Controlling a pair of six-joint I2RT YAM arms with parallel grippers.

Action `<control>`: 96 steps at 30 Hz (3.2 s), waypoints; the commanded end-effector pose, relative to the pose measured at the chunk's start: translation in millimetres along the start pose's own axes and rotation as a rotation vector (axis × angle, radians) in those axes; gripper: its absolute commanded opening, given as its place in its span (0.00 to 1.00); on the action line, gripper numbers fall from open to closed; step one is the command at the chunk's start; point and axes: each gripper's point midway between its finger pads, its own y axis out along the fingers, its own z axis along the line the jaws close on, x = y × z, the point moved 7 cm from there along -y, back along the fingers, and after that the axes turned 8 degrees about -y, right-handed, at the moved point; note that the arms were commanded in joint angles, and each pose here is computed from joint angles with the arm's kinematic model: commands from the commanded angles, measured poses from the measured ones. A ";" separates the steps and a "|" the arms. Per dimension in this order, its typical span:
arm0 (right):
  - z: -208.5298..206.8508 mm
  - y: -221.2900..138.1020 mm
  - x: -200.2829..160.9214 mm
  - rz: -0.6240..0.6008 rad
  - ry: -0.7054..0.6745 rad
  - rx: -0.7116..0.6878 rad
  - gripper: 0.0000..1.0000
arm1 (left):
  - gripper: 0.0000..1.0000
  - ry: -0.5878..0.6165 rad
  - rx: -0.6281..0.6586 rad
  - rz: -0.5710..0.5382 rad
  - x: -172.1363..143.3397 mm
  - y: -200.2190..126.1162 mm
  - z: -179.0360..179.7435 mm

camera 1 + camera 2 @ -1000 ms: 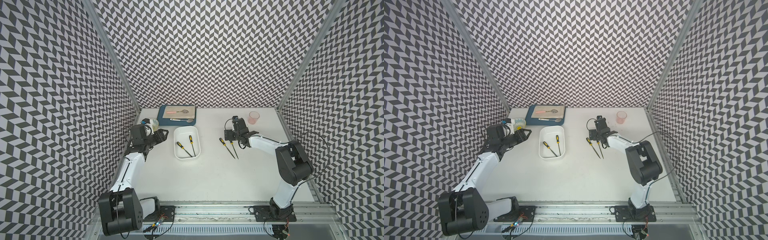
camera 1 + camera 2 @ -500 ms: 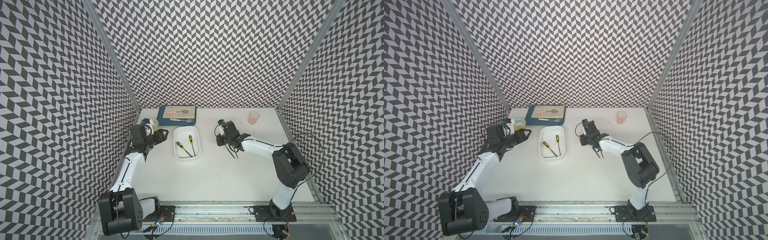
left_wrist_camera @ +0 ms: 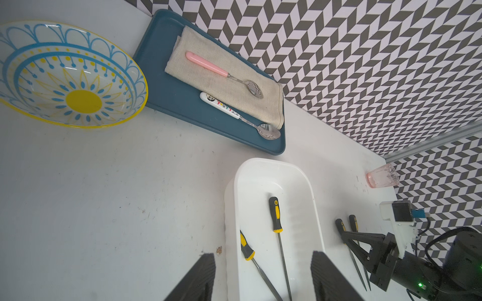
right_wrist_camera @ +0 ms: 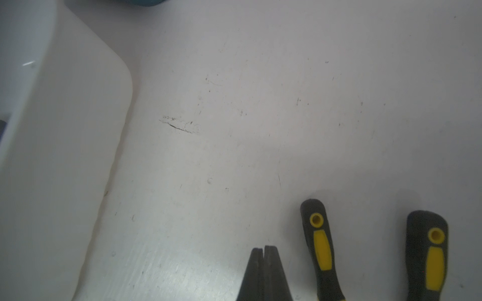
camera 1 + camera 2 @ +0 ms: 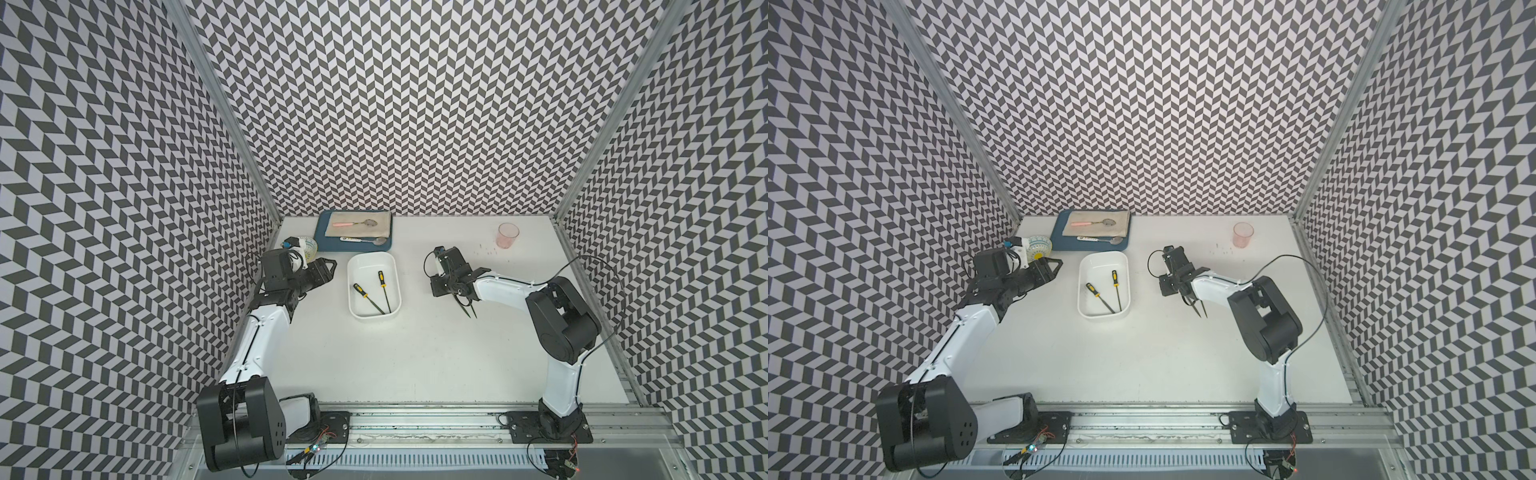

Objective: Take the file tool out of the storage box
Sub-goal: Adjust the file tool at the center of the board, then pick up the file tool from the storage box.

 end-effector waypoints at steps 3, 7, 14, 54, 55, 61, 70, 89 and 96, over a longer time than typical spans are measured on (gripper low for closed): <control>-3.2 8.3 3.4 -0.007 0.010 -0.043 0.00 | 0.63 0.018 -0.005 -0.022 3.2 -3.4 -2.3; -7.5 12.3 1.2 0.002 0.016 -0.059 0.00 | 0.63 0.018 -0.006 -0.022 3.1 -3.5 -2.4; -14.3 13.2 4.8 -0.004 0.024 -0.082 0.00 | 0.63 0.020 -0.006 -0.023 3.2 -3.7 -2.5; 98.1 -69.8 82.9 -0.330 -0.151 0.182 0.39 | 0.63 0.024 0.022 -0.037 4.6 -5.0 -1.6; 107.5 -68.1 82.9 -0.328 -0.168 0.206 0.40 | 0.63 0.026 0.024 -0.040 4.9 -5.5 -1.6; 160.5 -47.5 77.9 -0.312 -0.314 0.322 0.47 | 0.63 0.026 0.030 -0.043 5.2 -5.7 -0.9; 195.9 -7.5 71.9 -0.261 -0.425 0.350 0.49 | 0.63 0.027 0.029 -0.047 5.1 -5.5 -0.6; 216.0 58.4 54.2 -0.151 -0.524 0.247 0.49 | 0.63 0.026 0.023 -0.050 6.2 -6.8 -1.9; 220.3 65.8 59.9 -0.149 -0.543 0.222 0.49 | 0.63 0.030 0.025 -0.055 6.6 -7.8 -2.4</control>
